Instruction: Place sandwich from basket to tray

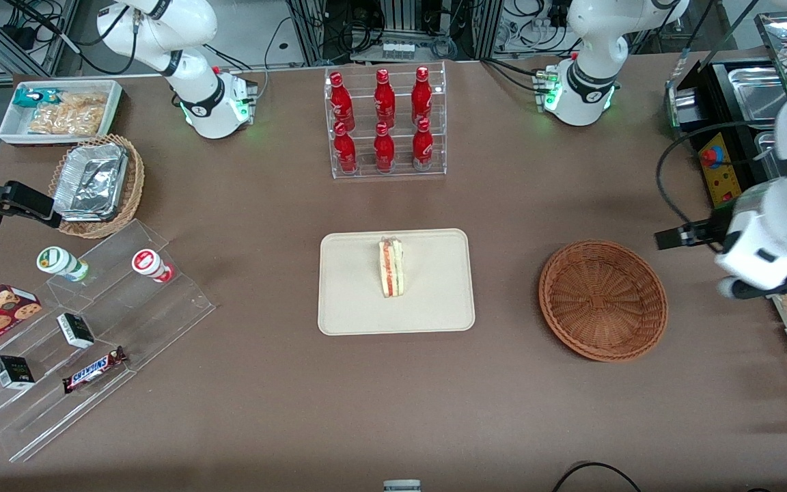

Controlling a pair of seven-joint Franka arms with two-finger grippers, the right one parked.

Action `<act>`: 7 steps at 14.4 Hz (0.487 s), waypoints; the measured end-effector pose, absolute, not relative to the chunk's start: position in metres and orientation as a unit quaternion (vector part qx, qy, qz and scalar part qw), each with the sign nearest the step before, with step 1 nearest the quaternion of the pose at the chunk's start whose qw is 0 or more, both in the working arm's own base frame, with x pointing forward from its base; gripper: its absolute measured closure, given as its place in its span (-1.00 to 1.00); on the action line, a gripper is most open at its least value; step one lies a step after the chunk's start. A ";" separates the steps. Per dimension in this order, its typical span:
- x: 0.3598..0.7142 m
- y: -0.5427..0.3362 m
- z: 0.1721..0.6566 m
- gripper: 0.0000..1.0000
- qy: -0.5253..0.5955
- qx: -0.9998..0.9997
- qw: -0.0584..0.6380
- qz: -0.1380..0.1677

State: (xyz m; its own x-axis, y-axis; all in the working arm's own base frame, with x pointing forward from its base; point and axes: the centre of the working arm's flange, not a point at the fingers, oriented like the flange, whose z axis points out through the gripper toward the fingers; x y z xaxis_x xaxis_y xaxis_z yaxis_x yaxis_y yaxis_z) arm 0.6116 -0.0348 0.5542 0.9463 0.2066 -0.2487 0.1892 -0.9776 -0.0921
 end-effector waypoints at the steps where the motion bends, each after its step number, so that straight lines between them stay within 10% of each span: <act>1: 0.607 -0.033 0.558 -1.00 -0.103 -0.986 0.036 0.128; 7: 0.555 -0.052 0.600 -1.00 -0.103 -0.988 0.045 0.105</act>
State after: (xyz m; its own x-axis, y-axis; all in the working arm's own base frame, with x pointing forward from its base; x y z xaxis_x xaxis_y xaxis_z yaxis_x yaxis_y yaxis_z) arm 0.5548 -0.0519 0.5998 0.9568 0.2128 -0.1982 0.1938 -0.9748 -0.1109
